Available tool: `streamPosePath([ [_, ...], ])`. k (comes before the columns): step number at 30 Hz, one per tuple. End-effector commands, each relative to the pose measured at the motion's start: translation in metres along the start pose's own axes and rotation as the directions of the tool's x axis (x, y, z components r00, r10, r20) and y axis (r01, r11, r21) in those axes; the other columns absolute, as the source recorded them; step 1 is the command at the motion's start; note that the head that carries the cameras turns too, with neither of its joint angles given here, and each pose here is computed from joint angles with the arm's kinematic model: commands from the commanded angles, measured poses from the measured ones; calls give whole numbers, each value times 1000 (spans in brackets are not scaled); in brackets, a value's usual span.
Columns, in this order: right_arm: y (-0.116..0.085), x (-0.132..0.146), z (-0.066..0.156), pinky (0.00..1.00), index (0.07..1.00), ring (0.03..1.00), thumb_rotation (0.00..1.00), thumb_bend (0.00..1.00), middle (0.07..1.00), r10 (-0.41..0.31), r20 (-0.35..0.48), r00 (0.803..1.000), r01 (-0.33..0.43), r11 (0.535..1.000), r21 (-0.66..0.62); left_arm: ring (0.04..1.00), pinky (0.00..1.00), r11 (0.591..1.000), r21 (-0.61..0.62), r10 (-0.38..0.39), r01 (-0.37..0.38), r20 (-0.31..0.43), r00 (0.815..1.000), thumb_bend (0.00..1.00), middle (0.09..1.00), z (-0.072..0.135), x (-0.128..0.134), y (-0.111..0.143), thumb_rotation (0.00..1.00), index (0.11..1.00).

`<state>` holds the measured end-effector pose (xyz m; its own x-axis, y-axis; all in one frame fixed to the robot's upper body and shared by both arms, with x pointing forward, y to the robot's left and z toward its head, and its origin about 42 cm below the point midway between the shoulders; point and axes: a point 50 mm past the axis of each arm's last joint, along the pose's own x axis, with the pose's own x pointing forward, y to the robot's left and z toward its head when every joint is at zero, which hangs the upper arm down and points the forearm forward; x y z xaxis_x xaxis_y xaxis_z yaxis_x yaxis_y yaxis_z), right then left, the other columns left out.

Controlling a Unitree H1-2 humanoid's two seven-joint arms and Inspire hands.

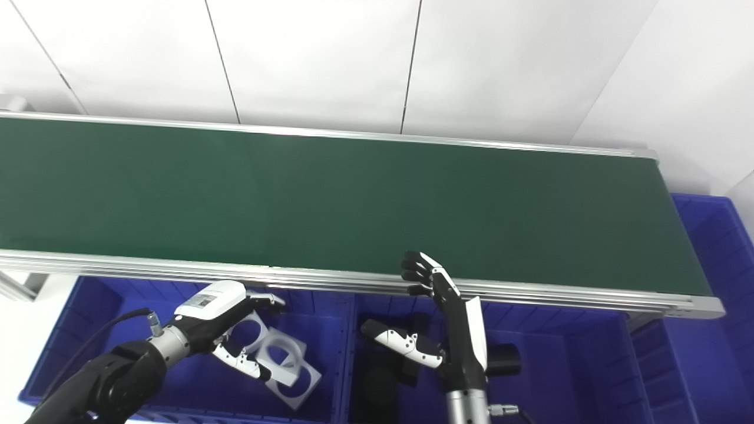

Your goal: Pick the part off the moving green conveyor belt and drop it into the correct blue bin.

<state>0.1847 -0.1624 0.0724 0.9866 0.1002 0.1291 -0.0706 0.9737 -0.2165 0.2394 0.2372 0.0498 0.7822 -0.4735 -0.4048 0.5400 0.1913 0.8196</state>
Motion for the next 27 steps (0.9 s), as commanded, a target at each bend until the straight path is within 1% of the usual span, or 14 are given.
streamPosePath([
  [1,1,4,11,641,798,727,334,731,764,-14,38,999,14,1000,10,933,816,998,31,45,-46,22,999,835,997,1,-5,11,462,984],
  [2,1,4,11,641,798,727,334,730,764,-13,37,999,13,1000,9,929,824,998,-16,54,-53,39,998,839,993,1,-6,12,458,980],
  [4,1,3,11,637,797,720,314,727,764,-8,38,999,8,1000,15,930,863,957,-286,77,-48,93,993,859,971,-1,-7,14,454,958],
  [5,1,3,11,635,796,717,305,726,763,-2,34,999,1,1000,19,933,877,894,-446,117,-50,124,985,867,965,0,-9,15,455,950],
  [6,0,3,11,629,792,713,282,730,762,2,32,999,-3,1000,21,905,813,841,-539,147,-48,142,979,893,942,1,-10,16,487,927],
  [7,0,2,10,627,791,711,274,731,762,11,26,1000,-12,1000,21,896,791,782,-621,190,-53,156,969,902,934,5,-11,16,498,919],
  [8,0,2,10,626,791,713,249,730,765,17,22,1000,-18,1000,21,885,759,740,-671,219,-54,165,962,906,922,8,-13,16,496,903],
  [10,-1,2,11,620,789,712,234,739,764,30,16,999,-30,999,11,877,772,660,-750,266,-43,180,947,911,912,16,-12,14,497,901],
  [12,-1,1,11,621,794,718,232,742,769,43,6,999,-43,999,4,859,789,587,-809,327,-32,201,923,909,894,25,-8,9,445,890],
  [14,-1,0,12,626,800,727,224,742,777,54,-6,999,-54,999,1,845,795,527,-849,404,-37,212,890,891,875,32,-5,1,377,870],
  [16,-1,-1,12,627,802,730,202,740,780,60,-11,998,-60,998,-3,832,784,485,-872,482,-64,206,851,871,852,36,-2,-7,344,845],
  [18,-1,-2,12,631,804,733,176,737,783,62,-16,998,-62,998,-12,826,770,451,-888,524,-88,183,832,855,839,36,0,-14,316,827],
  [23,-3,-5,13,641,815,743,149,729,793,68,-29,997,-68,997,-23,817,765,402,-907,538,-123,125,834,853,833,30,-2,-22,303,832],
  [27,-4,-6,13,650,818,746,114,732,794,65,-38,997,-66,998,-19,821,762,409,-904,535,-122,129,835,847,836,33,-3,-23,262,830],
])
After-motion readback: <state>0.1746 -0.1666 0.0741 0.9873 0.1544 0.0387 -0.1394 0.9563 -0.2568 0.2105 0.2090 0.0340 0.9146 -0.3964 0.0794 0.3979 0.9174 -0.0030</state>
